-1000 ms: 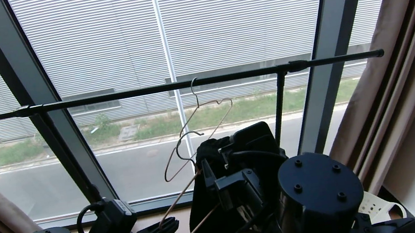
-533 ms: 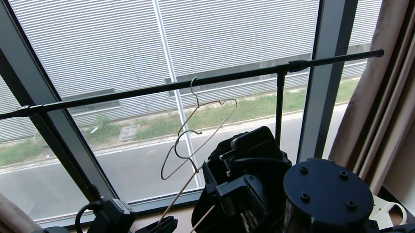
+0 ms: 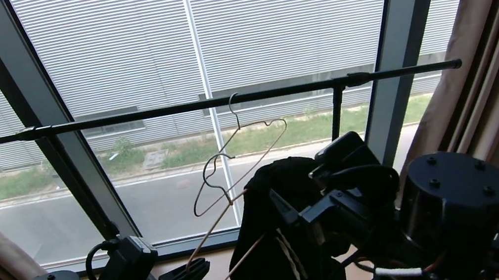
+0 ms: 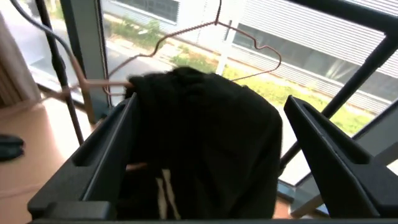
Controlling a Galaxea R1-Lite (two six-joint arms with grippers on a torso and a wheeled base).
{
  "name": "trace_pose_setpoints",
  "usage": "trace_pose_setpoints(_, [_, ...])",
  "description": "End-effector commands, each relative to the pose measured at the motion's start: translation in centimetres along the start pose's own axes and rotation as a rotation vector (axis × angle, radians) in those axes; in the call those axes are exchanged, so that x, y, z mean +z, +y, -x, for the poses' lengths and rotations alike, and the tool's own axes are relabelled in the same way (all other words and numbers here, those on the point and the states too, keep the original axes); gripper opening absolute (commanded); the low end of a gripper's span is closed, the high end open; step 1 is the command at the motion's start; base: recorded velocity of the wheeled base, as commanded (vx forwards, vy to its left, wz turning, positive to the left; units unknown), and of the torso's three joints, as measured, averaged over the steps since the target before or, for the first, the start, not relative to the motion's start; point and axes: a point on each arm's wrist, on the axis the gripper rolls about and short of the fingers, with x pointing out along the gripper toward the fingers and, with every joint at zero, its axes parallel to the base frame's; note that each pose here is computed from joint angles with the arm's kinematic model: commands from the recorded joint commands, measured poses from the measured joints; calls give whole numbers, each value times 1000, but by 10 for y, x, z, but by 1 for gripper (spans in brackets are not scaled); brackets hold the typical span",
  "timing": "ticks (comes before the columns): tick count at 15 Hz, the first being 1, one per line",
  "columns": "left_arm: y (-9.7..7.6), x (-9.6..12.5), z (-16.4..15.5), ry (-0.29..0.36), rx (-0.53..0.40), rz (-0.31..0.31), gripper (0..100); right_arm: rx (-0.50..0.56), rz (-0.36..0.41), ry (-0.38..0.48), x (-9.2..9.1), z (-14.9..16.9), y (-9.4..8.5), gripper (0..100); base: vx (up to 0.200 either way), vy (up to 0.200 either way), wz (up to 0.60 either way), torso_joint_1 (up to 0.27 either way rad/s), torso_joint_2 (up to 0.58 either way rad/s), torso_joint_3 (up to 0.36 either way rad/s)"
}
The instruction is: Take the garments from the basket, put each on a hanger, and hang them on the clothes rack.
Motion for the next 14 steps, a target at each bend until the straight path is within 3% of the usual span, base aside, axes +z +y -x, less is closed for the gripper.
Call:
trace_pose_setpoints(1, [1, 0, 0, -1, 1, 2, 0, 33, 20, -1, 8, 21, -46, 100, 0, 0, 0, 0, 0, 0])
trace_pose_setpoints(4, [2, 1, 2, -14, -70, -6, 0, 245, 98, 161, 9, 43, -94, 100, 0, 0, 0, 0, 0, 0])
trace_pose_setpoints(6, [12, 0, 5, -23, -89, 4, 0, 387, 182, 219, 15, 47, -125, 100, 0, 0, 0, 0, 0, 0])
trace_pose_setpoints(7, [14, 0, 6, -26, -98, 7, 0, 429, 197, 227, 17, 46, -131, 100, 0, 0, 0, 0, 0, 0])
trace_pose_setpoints(8, [19, 0, 9, -34, -132, 12, 0, 545, 235, 253, 19, 45, -143, 100, 0, 0, 0, 0, 0, 0])
trace_pose_setpoints(12, [16, -2, 7, -27, -177, 15, 0, 771, 367, 299, 35, 13, -157, 100, 0, 0, 0, 0, 0, 0])
trace_pose_setpoints(14, [14, -2, 6, -27, -189, 12, 0, 841, 368, 375, 48, -1, -161, 100, 0, 0, 0, 0, 0, 0])
